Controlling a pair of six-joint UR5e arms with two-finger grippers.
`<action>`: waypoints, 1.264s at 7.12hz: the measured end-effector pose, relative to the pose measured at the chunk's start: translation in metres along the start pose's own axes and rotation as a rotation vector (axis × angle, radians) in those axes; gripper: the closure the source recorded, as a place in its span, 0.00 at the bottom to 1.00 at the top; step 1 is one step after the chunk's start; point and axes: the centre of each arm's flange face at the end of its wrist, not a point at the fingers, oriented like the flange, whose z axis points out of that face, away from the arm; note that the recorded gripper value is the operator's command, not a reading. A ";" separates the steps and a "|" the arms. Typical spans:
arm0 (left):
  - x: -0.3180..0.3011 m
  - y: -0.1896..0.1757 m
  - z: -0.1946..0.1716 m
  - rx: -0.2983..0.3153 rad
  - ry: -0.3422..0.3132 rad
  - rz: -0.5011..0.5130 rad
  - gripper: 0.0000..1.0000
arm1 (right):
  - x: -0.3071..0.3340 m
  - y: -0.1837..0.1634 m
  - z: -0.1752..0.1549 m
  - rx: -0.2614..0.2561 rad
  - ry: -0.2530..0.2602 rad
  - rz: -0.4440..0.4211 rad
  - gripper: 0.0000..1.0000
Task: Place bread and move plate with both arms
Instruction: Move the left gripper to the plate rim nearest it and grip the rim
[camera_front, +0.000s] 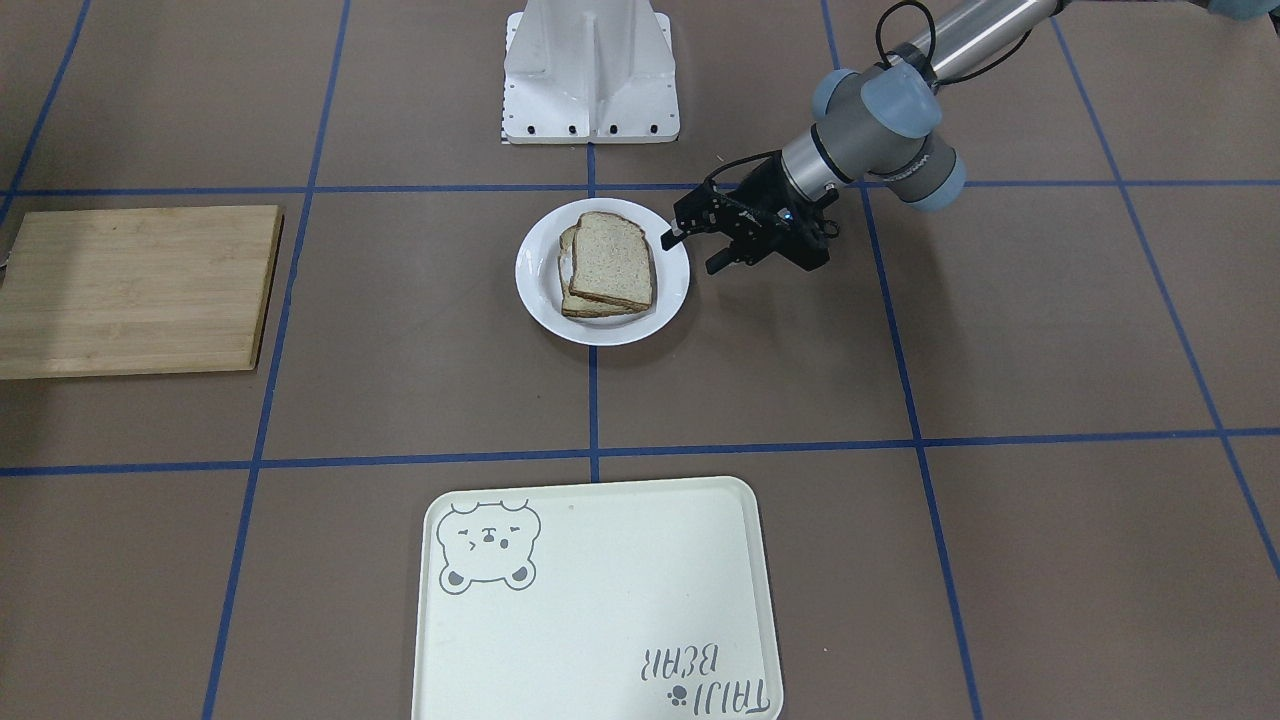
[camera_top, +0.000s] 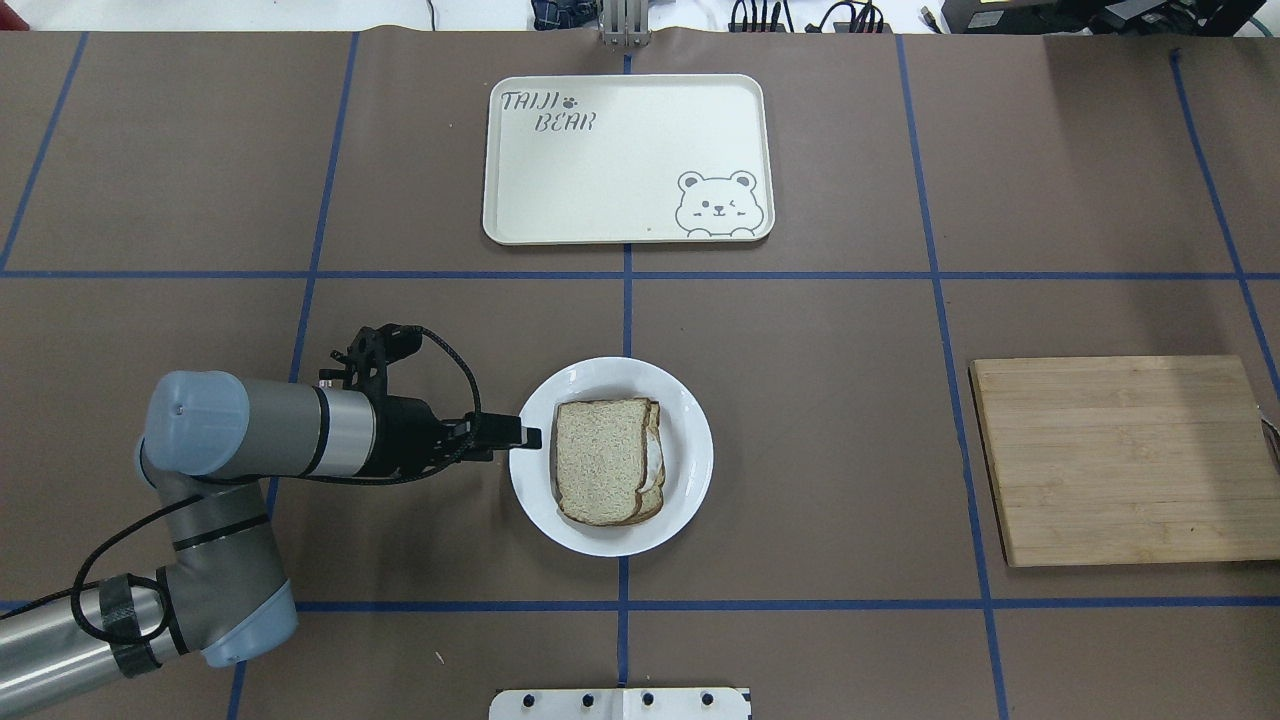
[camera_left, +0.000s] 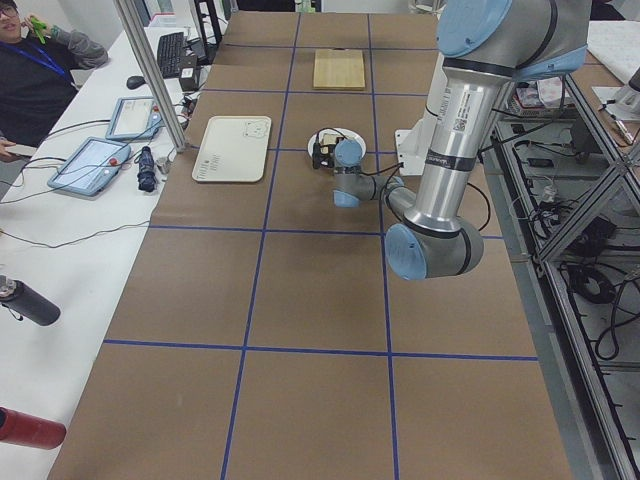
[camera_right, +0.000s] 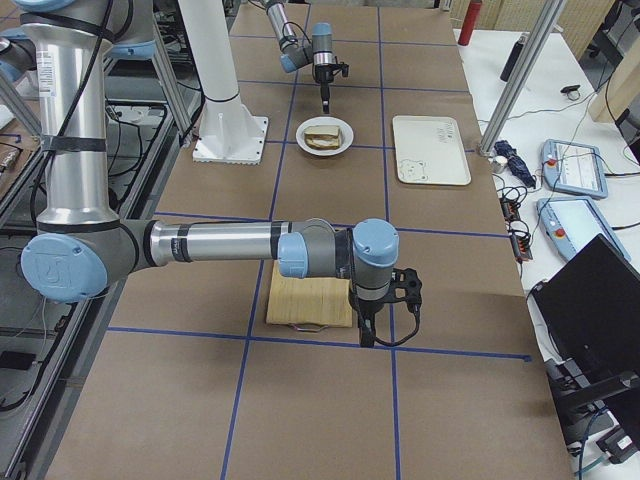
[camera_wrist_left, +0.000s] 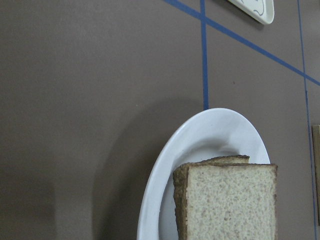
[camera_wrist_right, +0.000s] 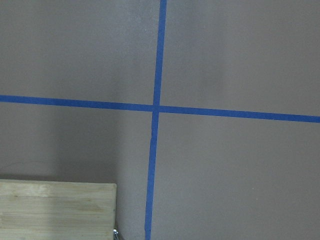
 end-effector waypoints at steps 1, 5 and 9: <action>-0.003 0.005 0.002 -0.003 0.017 -0.015 0.49 | -0.001 -0.004 -0.001 0.002 0.000 -0.002 0.00; -0.019 0.012 0.014 -0.016 0.035 -0.022 0.53 | -0.003 -0.019 -0.001 0.003 0.000 -0.006 0.00; -0.019 0.030 0.029 -0.040 0.048 -0.020 0.68 | -0.001 -0.026 0.002 -0.003 0.003 -0.003 0.00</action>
